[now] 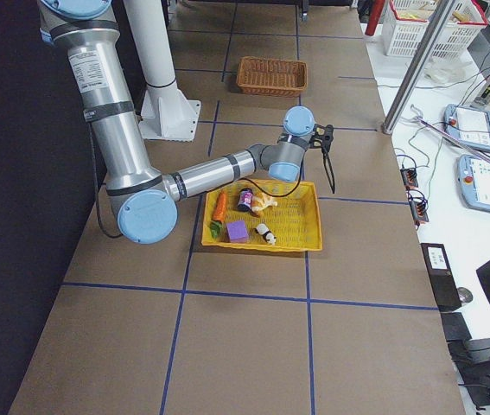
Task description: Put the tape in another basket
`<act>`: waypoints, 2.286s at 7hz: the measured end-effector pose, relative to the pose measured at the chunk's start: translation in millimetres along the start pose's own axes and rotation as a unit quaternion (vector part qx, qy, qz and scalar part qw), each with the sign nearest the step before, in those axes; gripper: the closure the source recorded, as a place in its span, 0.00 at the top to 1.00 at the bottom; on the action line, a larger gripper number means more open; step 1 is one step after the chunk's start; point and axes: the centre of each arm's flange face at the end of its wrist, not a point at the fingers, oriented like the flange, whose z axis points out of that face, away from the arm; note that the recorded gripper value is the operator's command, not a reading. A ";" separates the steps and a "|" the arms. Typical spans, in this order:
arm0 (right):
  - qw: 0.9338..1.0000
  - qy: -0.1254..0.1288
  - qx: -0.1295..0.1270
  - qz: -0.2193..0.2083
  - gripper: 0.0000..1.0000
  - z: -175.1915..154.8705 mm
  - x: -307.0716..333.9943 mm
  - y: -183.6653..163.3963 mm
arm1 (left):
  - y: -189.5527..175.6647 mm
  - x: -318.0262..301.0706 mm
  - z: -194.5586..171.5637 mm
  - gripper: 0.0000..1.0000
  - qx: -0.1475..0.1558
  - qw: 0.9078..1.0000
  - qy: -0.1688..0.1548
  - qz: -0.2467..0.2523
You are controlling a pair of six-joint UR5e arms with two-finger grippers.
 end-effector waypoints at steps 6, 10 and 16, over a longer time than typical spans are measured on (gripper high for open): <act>0.987 -0.144 -0.016 0.068 0.01 14.0 -65.4 83.5 | 112.5 151.6 33.0 1.00 -0.046 0.962 0.222 -0.154; 0.959 -0.260 -0.045 0.098 0.01 36.5 -113.6 180.8 | 191.1 199.2 51.5 1.00 -0.088 0.882 0.408 -0.219; 0.938 -0.309 -0.119 0.105 0.01 73.8 -117.4 265.1 | 263.4 283.2 61.3 1.00 -0.175 0.825 0.489 -0.225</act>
